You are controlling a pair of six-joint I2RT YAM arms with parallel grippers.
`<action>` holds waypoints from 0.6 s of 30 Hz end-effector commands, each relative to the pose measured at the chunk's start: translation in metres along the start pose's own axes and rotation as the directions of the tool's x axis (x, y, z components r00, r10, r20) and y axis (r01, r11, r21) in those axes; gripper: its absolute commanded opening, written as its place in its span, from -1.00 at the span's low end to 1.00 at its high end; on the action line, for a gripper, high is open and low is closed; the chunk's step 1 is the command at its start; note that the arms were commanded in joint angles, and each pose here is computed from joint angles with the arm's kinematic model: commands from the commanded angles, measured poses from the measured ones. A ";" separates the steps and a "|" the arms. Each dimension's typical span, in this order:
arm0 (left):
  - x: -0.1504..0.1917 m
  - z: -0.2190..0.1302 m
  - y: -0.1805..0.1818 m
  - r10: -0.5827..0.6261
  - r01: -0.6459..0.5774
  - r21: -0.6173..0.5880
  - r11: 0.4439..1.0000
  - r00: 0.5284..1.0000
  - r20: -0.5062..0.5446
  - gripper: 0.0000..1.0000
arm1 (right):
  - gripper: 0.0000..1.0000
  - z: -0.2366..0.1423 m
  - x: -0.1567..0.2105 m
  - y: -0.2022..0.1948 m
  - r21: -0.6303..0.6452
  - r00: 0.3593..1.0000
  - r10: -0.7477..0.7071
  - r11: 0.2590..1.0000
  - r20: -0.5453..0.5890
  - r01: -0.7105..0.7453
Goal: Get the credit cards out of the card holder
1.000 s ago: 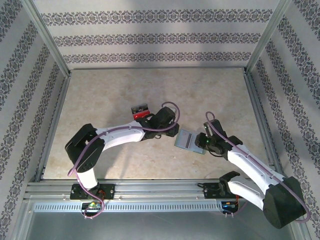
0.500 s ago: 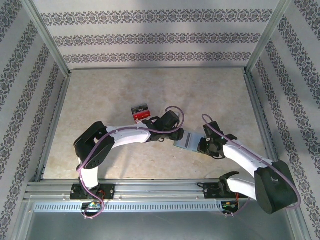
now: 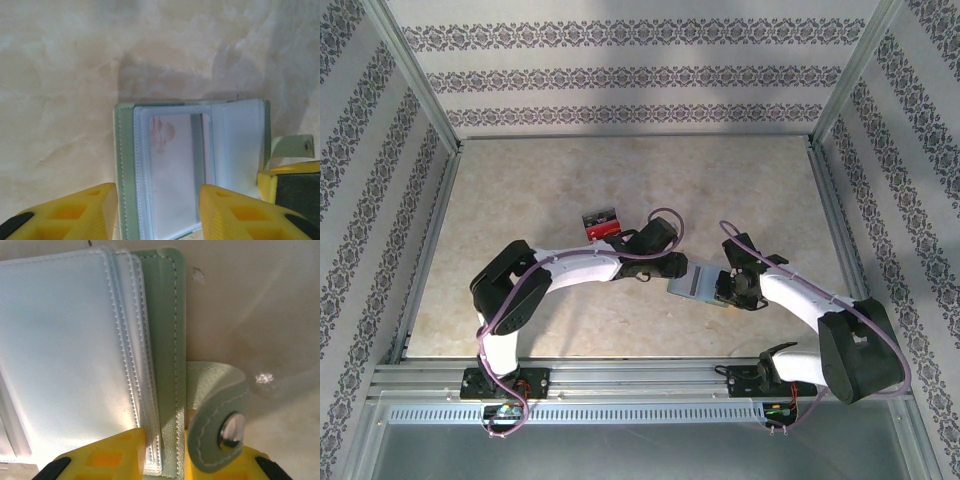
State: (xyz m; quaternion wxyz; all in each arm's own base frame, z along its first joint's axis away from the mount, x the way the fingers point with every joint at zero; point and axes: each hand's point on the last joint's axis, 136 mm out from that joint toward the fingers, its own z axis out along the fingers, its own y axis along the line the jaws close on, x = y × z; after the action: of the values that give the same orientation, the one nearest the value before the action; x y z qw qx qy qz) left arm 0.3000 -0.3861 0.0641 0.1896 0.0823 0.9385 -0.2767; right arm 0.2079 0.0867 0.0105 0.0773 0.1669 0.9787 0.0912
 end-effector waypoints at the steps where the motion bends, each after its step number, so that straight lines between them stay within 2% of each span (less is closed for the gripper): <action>1: 0.005 0.014 -0.010 -0.035 0.039 0.066 0.997 0.998 -0.060 -0.05 | -0.54 0.012 -0.022 0.058 -0.241 0.995 -0.053 0.968 0.085 0.072; 13: 0.014 0.026 -0.022 -0.017 0.031 0.133 0.991 0.994 -0.104 -0.10 | -0.54 0.015 -0.020 0.056 -0.240 0.995 -0.047 0.969 0.084 0.066; 17: 0.017 0.030 -0.035 -0.006 0.029 0.183 0.983 0.993 -0.121 -0.15 | -0.54 0.016 -0.020 0.055 -0.240 0.996 -0.046 0.969 0.080 0.064; 18: 0.017 0.030 -0.038 -0.009 0.033 0.194 0.980 0.992 -0.125 -0.22 | -0.54 0.016 -0.020 0.056 -0.241 0.996 -0.045 0.968 0.081 0.064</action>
State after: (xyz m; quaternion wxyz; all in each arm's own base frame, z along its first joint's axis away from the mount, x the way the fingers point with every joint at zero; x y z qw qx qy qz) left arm 0.2866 -0.4103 0.0416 0.1226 0.0920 0.9333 -0.3248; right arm 0.2080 0.0863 0.0102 0.0775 0.1677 0.9787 0.0900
